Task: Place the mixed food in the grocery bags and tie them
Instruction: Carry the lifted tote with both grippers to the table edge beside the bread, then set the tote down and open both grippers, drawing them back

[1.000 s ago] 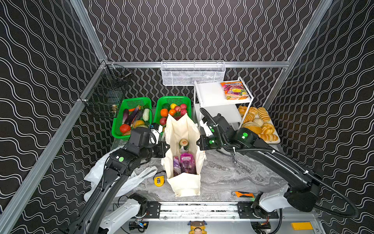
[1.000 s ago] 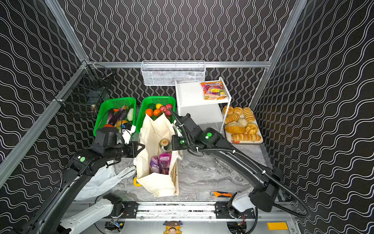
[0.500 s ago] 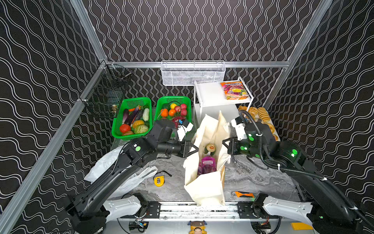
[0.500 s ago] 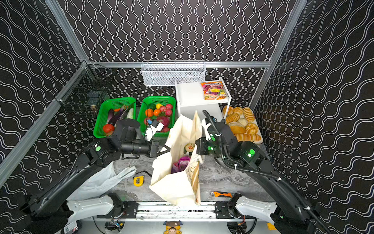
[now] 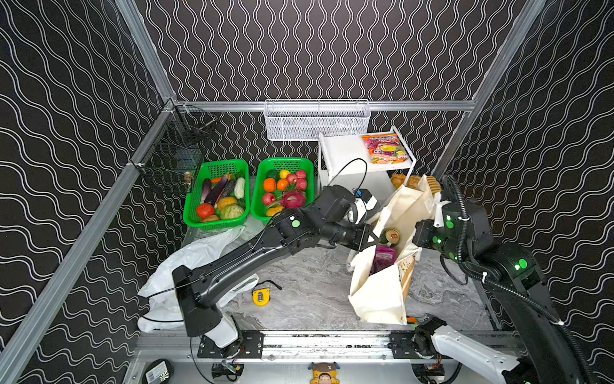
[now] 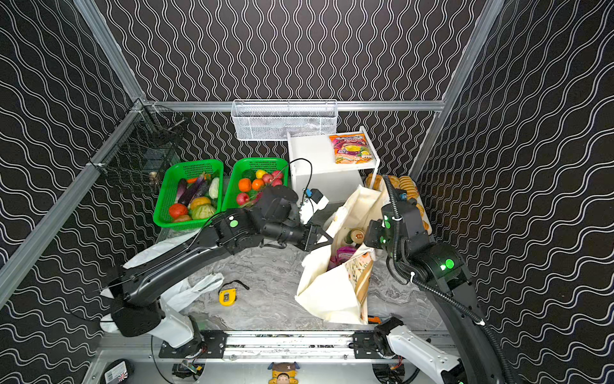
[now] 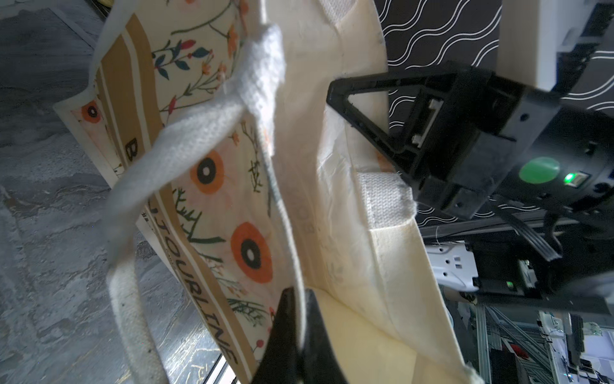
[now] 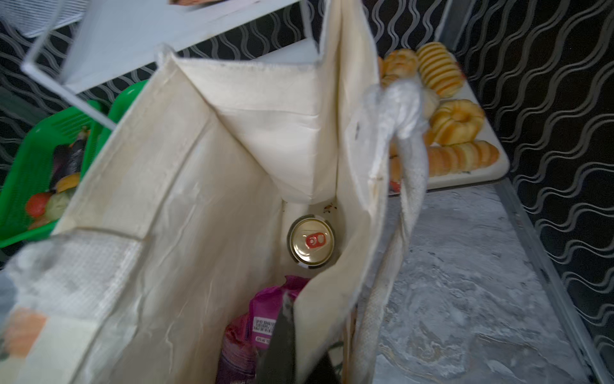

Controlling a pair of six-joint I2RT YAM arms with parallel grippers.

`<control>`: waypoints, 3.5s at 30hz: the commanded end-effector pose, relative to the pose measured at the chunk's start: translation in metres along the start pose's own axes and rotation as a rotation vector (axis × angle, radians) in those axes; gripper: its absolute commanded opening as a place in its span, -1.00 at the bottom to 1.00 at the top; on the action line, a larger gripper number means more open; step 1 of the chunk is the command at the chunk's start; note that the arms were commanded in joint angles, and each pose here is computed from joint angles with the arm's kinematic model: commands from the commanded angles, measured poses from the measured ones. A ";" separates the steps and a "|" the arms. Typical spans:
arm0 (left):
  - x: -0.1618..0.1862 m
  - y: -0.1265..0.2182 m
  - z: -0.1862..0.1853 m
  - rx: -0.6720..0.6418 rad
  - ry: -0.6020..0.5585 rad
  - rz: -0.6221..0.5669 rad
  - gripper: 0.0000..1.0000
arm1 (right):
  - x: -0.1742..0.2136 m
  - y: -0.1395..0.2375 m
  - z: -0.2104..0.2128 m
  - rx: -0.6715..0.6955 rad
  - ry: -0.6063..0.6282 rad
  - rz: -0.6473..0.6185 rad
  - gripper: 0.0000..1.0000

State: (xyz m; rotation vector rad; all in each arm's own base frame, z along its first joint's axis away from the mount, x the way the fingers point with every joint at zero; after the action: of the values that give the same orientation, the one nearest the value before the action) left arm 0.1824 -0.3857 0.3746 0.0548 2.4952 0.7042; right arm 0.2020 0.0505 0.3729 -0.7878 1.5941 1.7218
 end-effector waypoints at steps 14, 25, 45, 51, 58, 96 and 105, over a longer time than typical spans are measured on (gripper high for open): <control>-0.031 -0.079 -0.056 0.240 -0.070 -0.005 -1.00 | -0.058 -0.025 -0.133 0.229 -0.226 -0.178 -1.00; -0.023 -0.143 -0.086 0.333 -0.086 0.003 -1.00 | -0.056 -0.014 -0.199 0.377 -0.291 -0.238 -1.00; -0.026 -0.208 -0.092 0.373 -0.049 -0.166 -1.00 | -0.049 -0.049 -0.240 0.432 -0.262 -0.261 -1.00; -0.021 -0.218 -0.083 0.355 -0.042 -0.152 -1.00 | -0.020 -0.063 -0.246 0.468 -0.311 -0.197 -0.89; -0.025 -0.218 -0.081 0.334 -0.058 -0.183 -1.00 | -0.021 -0.062 -0.246 0.467 -0.331 -0.179 -0.72; -0.022 -0.039 -0.022 -0.028 -0.385 -0.508 -0.16 | -0.088 0.063 -0.016 -0.692 -0.063 -0.463 -0.12; 0.002 0.097 0.158 -0.594 -0.044 -0.510 -0.14 | -0.055 0.074 0.089 -1.175 0.150 -0.304 -0.24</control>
State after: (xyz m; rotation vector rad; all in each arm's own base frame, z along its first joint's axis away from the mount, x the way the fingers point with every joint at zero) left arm 0.2499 -0.2746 0.3432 -0.6798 2.0356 0.8812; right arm 0.1794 0.1193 0.4711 -1.5206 0.3458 2.3177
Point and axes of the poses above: each gripper's point midway between its finger pads, its own y axis back along the fingers, its own z axis along the line the jaws close on, x = y × z, the point moved 5 cm from there along y, back along the fingers, and after that the axes turned 9 degrees about y, right-handed, at the moved point
